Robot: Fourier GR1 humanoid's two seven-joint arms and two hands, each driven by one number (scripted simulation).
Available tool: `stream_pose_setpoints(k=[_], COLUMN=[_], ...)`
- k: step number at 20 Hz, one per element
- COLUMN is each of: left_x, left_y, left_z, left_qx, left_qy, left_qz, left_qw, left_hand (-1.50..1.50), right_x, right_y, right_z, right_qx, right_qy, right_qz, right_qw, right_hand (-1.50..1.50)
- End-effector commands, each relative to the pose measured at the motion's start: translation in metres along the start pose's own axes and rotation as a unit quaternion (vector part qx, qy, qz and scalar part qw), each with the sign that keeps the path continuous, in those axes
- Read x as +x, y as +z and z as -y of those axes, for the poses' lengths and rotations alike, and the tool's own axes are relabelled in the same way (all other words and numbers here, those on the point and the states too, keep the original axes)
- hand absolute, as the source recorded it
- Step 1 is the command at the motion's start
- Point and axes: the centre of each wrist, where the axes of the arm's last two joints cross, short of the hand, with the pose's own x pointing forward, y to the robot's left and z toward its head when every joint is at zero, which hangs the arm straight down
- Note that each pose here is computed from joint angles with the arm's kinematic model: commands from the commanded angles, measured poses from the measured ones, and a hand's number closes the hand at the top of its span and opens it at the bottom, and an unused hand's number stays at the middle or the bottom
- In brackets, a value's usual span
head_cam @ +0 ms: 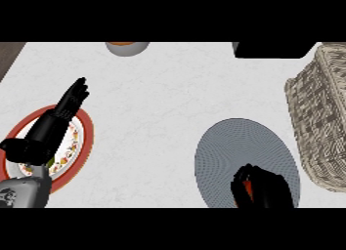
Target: Pick the tomato from the placemat and place it in the basket
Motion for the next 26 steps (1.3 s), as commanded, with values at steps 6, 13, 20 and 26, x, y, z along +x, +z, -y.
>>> stream_pose_setpoints(k=[6,13,20,26], left_x=[-0.012,-0.003,-0.006,0.005], left_y=[0.01,0.014,0.013,0.006], left_z=[-0.008,-0.01,-0.011,-0.011], left_qx=[0.001,0.017,0.024,0.007], left_qy=[0.003,0.003,0.002,-0.002], left_qz=[-0.005,-0.004,-0.012,0.002], left_qw=[1.0,0.9998,0.9996,1.0], left_hand=[0.0,0.0,0.0,0.0], right_x=[-0.053,-0.037,-0.041,-0.052], right_y=[0.085,0.11,0.133,0.135], right_z=[0.034,0.106,0.169,0.175], right_qx=[0.115,0.033,-0.032,-0.056], right_qy=[-0.054,-0.282,-0.356,-0.35], right_qz=[0.224,0.27,0.281,0.235], right_qw=[0.966,0.92,0.891,0.905], right_hand=[1.5,1.5,1.5,1.5])
